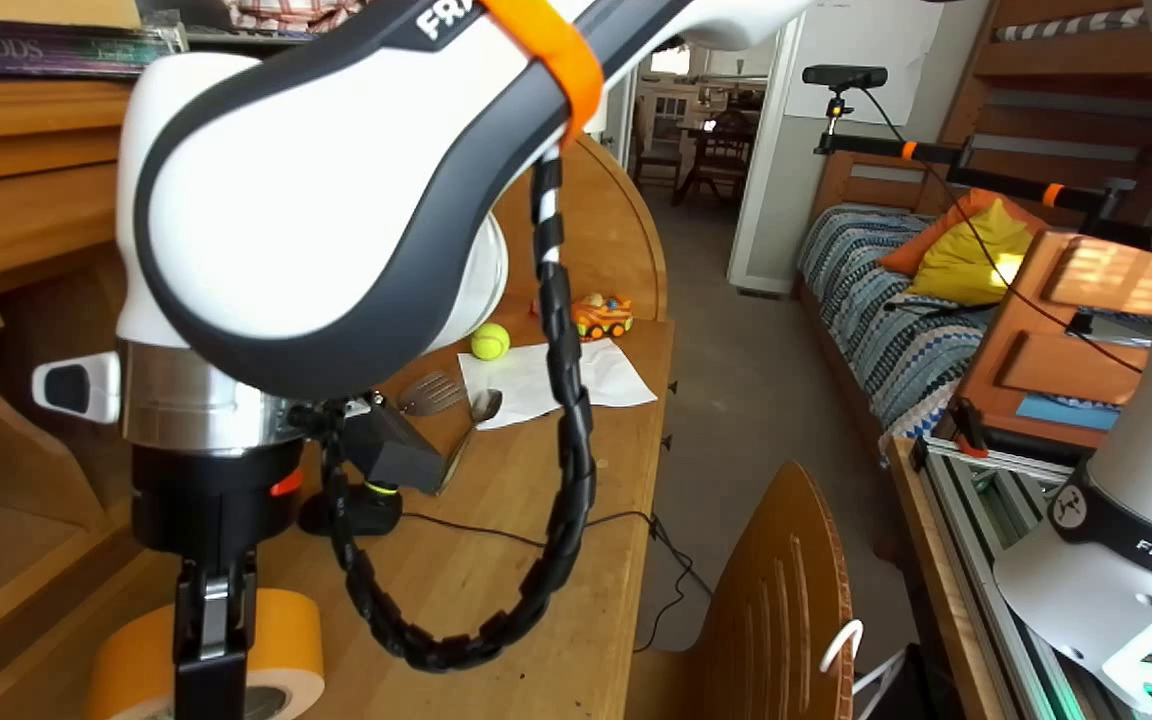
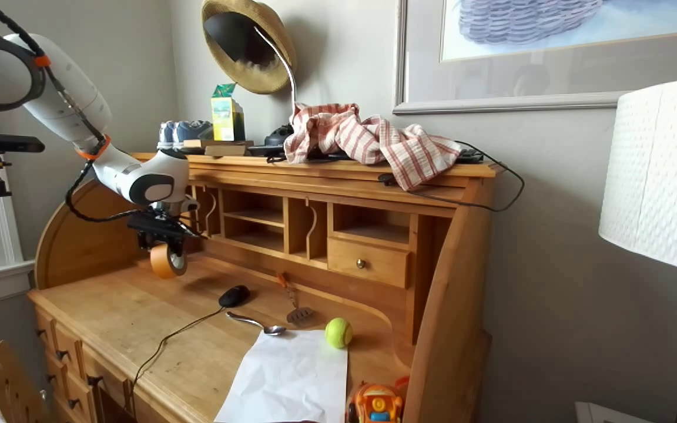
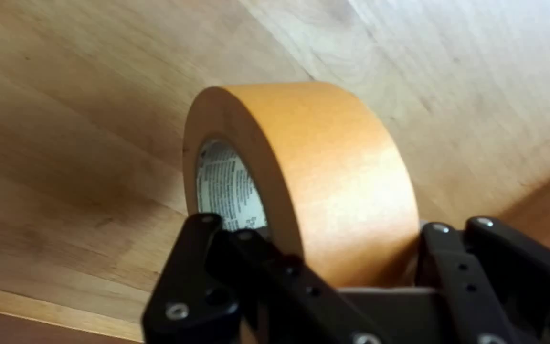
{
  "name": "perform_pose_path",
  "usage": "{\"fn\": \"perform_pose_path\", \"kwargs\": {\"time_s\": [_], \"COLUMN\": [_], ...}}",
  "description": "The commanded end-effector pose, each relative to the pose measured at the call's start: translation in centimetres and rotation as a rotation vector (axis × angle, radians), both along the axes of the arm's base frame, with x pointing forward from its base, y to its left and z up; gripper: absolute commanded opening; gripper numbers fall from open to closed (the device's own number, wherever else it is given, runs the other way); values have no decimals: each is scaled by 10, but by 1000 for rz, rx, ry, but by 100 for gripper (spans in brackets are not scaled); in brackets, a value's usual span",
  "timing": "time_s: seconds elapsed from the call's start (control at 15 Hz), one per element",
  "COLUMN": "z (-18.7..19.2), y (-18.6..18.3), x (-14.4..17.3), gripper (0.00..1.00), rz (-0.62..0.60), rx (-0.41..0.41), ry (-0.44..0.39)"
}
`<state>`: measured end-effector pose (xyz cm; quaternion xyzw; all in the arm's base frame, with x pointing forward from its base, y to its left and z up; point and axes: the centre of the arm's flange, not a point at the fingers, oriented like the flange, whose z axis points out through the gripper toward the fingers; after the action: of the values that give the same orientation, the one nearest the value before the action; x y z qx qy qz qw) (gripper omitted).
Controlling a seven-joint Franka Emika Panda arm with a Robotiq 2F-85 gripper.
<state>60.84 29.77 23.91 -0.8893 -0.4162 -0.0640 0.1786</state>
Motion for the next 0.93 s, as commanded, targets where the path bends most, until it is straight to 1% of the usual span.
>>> {"fn": "perform_pose_path", "kwargs": {"time_s": [0.0,0.13,0.33,0.53,0.8,0.87], "z": [16,18,14,13,11,12], "y": [-23,-32,-52,-72,-94,-98], "x": [-27,-38,-53,-66,-73,-74], "gripper": [0,0,0,0,0,0], "rz": [7,4,-22,-65,-144,-157], "rx": [146,198,204,156,64,53], "ry": [96,159,251,312,343,353]}}
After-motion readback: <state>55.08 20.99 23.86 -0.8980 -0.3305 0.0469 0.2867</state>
